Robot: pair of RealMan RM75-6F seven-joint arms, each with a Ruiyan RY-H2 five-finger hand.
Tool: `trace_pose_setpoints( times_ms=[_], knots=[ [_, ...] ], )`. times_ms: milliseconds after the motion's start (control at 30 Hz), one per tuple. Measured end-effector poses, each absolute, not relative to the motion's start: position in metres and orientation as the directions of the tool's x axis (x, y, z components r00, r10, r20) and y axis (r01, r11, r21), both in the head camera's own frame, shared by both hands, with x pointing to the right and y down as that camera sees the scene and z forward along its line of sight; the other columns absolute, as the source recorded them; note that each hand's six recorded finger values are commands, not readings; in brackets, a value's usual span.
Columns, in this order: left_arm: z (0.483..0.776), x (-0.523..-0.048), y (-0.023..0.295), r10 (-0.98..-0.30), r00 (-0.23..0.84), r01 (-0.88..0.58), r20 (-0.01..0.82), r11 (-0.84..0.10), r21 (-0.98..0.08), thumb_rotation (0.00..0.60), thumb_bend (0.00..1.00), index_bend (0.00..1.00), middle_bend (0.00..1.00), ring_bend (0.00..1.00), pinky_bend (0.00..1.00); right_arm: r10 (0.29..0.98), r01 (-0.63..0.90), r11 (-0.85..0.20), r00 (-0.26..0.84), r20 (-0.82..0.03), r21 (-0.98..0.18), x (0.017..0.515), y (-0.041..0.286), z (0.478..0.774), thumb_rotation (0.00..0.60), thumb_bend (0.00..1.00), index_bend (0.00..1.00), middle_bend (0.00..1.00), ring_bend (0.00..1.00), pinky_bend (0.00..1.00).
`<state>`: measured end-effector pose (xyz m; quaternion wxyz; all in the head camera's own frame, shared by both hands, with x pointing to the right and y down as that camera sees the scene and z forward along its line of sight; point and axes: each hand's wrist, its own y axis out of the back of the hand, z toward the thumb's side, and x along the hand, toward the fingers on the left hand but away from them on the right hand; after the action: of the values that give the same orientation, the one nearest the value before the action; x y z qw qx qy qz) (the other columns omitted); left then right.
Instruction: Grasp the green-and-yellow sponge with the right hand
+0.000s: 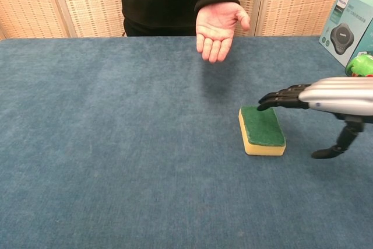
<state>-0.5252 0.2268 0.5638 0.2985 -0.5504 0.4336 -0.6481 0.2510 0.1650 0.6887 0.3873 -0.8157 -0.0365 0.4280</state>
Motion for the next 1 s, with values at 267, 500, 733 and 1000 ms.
trace_pose_setpoints(
  times_ms=[267, 500, 733, 1000],
  knots=[
    [0.556, -0.535, 0.226, -0.862, -0.227, -0.126, 0.453, -0.435, -0.892, 0.6, 0.2, 0.01, 0.11, 0.11, 0.25, 0.377, -0.291, -0.685, 0.643, -0.667, -0.668, 0.225, 0.159, 0.708, 0.6, 0.2, 0.0, 0.0, 0.0, 0.0],
    [0.549, -0.544, 0.226, -0.862, -0.244, -0.147, 0.444, -0.42, -0.895, 0.6, 0.2, 0.01, 0.11, 0.11, 0.25, 0.385, -0.288, -0.683, 0.638, -0.667, -0.671, 0.211, 0.149, 0.722, 0.6, 0.35, 0.2, 0.25, 0.08, 0.01],
    [0.543, -0.546, 0.228, -0.868, -0.25, -0.152, 0.429, -0.402, -0.903, 0.6, 0.2, 0.01, 0.11, 0.11, 0.25, 0.417, -0.261, -0.649, 0.664, -0.621, -0.715, 0.205, 0.147, 0.72, 0.6, 0.41, 0.52, 0.5, 0.32, 0.2],
    [0.539, -0.544, 0.23, -0.873, -0.242, -0.152, 0.423, -0.396, -0.905, 0.6, 0.2, 0.01, 0.11, 0.11, 0.25, 0.496, -0.17, -0.554, 0.718, -0.487, -0.815, 0.206, 0.146, 0.685, 0.6, 0.41, 0.64, 0.59, 0.42, 0.26]
  ],
)
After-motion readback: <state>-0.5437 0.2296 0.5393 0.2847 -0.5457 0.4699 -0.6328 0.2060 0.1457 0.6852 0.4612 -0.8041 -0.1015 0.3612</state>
